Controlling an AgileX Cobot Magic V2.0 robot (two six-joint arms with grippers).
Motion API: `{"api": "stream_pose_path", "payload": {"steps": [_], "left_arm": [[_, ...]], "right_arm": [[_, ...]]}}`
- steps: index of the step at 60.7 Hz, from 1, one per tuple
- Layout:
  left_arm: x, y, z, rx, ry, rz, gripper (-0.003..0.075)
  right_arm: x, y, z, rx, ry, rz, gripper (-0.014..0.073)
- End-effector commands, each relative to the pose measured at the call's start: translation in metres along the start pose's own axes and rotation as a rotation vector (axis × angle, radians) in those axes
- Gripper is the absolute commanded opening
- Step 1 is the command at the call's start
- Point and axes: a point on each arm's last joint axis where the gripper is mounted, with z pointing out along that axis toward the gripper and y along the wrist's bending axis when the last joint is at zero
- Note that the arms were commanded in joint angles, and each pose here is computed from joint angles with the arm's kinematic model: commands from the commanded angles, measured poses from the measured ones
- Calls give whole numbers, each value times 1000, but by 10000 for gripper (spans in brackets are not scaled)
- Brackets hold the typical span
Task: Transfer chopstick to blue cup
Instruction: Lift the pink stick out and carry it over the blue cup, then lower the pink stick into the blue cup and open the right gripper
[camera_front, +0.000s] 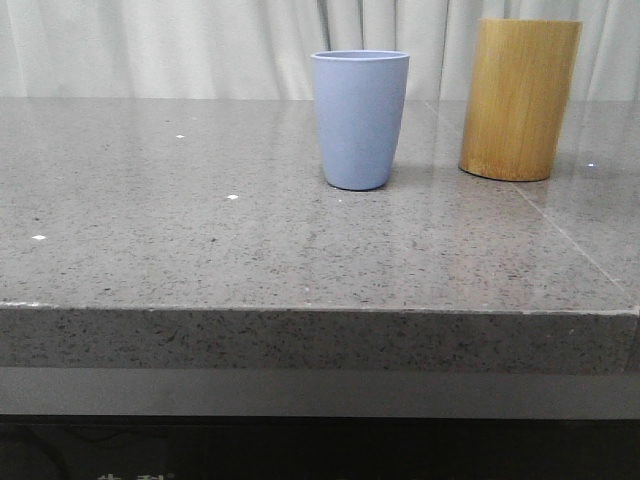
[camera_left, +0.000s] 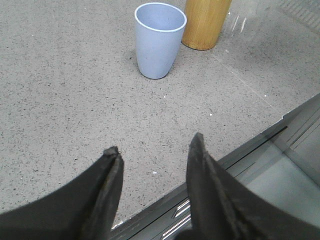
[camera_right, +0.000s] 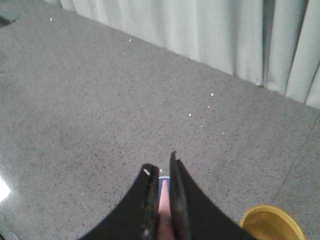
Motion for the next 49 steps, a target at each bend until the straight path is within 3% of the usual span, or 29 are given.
{"api": "stream_pose_path", "payload": {"steps": [1, 17, 34, 49], "left_arm": [[-14, -2, -7, 16, -107, -15, 313], [-14, -2, -7, 16, -107, -15, 313], [-15, -2, -7, 16, -113, -15, 313], [-16, -2, -7, 16, -127, -15, 313]], "right_arm": [[-9, 11, 5, 39, -67, -88, -59], [8, 9, 81, 33, 82, -129, -59], [22, -2, 126, 20, 147, -102, -49], [28, -4, 138, 15, 173, -94, 134]]}}
